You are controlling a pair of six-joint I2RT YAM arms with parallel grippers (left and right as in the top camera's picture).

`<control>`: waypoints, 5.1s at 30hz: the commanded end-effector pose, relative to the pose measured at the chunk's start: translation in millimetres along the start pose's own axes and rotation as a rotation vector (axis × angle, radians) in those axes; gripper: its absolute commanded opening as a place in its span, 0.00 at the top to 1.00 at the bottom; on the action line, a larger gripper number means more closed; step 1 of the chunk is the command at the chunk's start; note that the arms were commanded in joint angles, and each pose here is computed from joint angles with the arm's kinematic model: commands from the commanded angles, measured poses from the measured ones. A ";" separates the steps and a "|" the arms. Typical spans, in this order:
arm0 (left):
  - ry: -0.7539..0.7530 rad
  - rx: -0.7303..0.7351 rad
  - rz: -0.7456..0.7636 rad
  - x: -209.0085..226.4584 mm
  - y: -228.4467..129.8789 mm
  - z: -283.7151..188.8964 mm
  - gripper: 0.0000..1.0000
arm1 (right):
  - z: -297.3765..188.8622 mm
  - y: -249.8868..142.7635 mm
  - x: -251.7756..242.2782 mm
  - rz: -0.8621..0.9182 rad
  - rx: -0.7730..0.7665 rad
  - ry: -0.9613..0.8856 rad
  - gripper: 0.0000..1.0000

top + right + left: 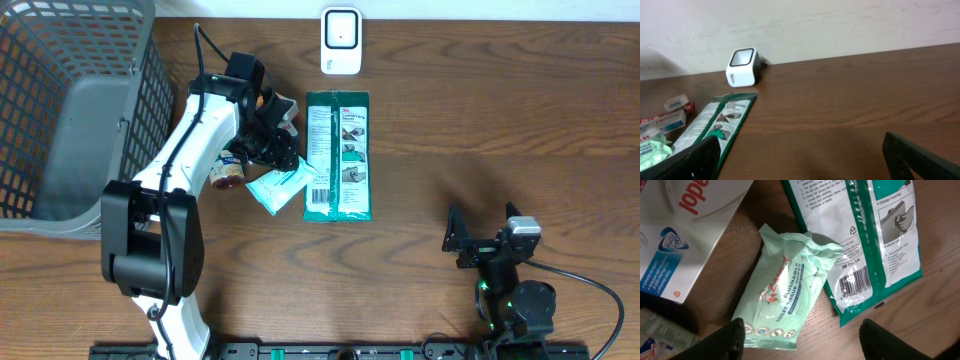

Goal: Scan the item barcode
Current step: 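Carry the mint wipes pack out and release it near the glove pack, then move the left arm aside and reach the right gripper to the glove pack, then grasp the glove pack with the right gripper and lift it toward the scanner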

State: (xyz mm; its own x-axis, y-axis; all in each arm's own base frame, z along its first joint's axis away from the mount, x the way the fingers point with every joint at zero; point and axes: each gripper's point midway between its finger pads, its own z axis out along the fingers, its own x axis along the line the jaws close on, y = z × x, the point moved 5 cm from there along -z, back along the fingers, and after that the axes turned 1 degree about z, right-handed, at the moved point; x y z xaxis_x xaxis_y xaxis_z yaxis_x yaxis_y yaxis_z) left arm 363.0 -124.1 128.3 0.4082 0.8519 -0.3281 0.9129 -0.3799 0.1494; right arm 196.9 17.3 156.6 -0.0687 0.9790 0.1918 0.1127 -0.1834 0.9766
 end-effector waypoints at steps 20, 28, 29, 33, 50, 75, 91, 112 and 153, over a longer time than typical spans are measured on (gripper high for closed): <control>0.338 -0.808 0.215 -104.2 -122.7 -280.4 0.15 | -0.1 -0.7 -0.5 0.011 0.002 -0.001 0.01; 0.352 -0.891 0.238 -118.1 -159.5 -298.4 0.15 | -0.2 -1.1 5.6 0.013 0.008 0.049 0.01; 0.352 -0.892 0.239 -118.5 -160.7 -298.6 0.15 | -0.5 -1.3 10.2 0.028 0.013 0.086 0.01; 0.349 -0.878 0.234 -118.0 -162.6 -296.4 0.15 | -6.7 -3.4 39.1 0.347 0.097 0.317 0.01; 0.349 -0.877 0.234 -118.0 -162.7 -296.2 0.14 | -24.6 -3.6 73.2 0.550 0.250 0.602 0.01; 0.349 -0.878 0.234 -118.0 -162.6 -296.3 0.14 | 52.0 61.9 101.7 0.151 0.515 0.567 0.01; 0.349 -0.878 0.234 -118.0 -162.6 -296.3 0.14 | 131.3 -51.5 157.4 -0.120 0.899 0.411 0.11; 0.349 -0.878 0.234 -118.0 -162.6 -296.3 0.14 | 178.2 -120.1 161.4 0.022 1.032 0.300 0.18; 0.349 -0.877 0.234 -118.0 -162.7 -296.2 0.14 | 186.9 -173.2 146.7 -0.112 1.191 0.117 0.99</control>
State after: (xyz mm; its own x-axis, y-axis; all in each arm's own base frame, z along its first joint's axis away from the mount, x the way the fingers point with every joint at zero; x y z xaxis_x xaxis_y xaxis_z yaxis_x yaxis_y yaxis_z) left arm 165.3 -57.6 417.5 0.4390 0.8956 0.0711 0.4247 -0.2766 0.8621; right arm 395.8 223.3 38.2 -0.2062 0.9485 0.2405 0.8785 0.0712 0.4724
